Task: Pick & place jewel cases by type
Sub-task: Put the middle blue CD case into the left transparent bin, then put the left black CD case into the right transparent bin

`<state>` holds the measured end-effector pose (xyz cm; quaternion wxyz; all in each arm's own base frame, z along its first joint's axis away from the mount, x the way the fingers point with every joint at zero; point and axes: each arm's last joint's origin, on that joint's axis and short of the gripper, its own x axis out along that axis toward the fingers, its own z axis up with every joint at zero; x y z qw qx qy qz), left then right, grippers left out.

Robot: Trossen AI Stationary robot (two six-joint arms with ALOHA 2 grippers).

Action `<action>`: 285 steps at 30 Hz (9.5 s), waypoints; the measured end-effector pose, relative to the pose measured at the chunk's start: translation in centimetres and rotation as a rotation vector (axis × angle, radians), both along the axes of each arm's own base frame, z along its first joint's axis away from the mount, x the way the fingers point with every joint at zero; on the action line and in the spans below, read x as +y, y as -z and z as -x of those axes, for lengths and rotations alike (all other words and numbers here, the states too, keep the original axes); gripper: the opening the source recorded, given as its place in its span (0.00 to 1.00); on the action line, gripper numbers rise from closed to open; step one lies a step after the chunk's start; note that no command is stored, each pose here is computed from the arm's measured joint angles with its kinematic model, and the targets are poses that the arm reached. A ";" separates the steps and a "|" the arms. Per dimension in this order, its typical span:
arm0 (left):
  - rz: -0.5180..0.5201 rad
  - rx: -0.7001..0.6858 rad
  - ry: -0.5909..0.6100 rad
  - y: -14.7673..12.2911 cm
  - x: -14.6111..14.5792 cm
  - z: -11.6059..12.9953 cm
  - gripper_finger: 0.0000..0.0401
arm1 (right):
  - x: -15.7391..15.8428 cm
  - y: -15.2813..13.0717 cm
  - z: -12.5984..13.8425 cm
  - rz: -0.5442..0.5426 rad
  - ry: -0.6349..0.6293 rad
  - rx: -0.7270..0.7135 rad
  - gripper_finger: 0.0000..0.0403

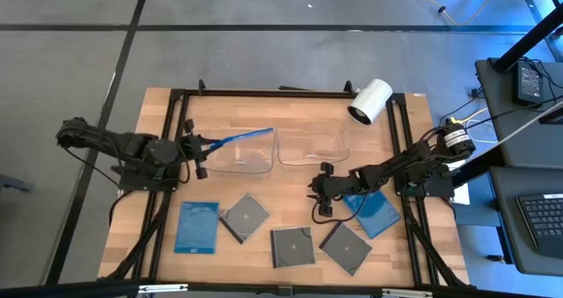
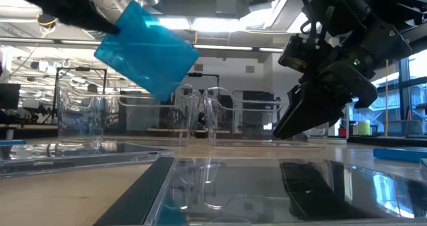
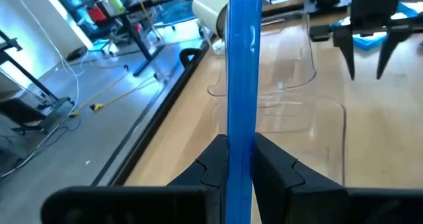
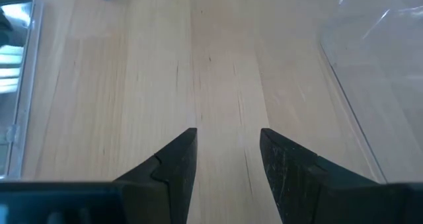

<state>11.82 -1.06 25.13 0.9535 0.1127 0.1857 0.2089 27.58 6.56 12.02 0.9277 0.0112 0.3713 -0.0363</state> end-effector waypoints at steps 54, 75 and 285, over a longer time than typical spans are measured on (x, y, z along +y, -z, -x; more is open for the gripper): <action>0.074 0.046 -0.106 8.1 1.9 -0.2 0.34 | 0.0 -0.1 -0.1 -0.005 -0.001 -0.013 0.42; 0.242 -0.118 0.206 2.3 0.8 -1.3 0.37 | 0.0 -0.1 -0.1 -0.022 0.015 -0.014 0.42; 0.661 0.719 -0.220 10.0 -12.8 -14.7 0.60 | 3.2 2.9 -7.5 -0.046 -0.393 0.101 0.42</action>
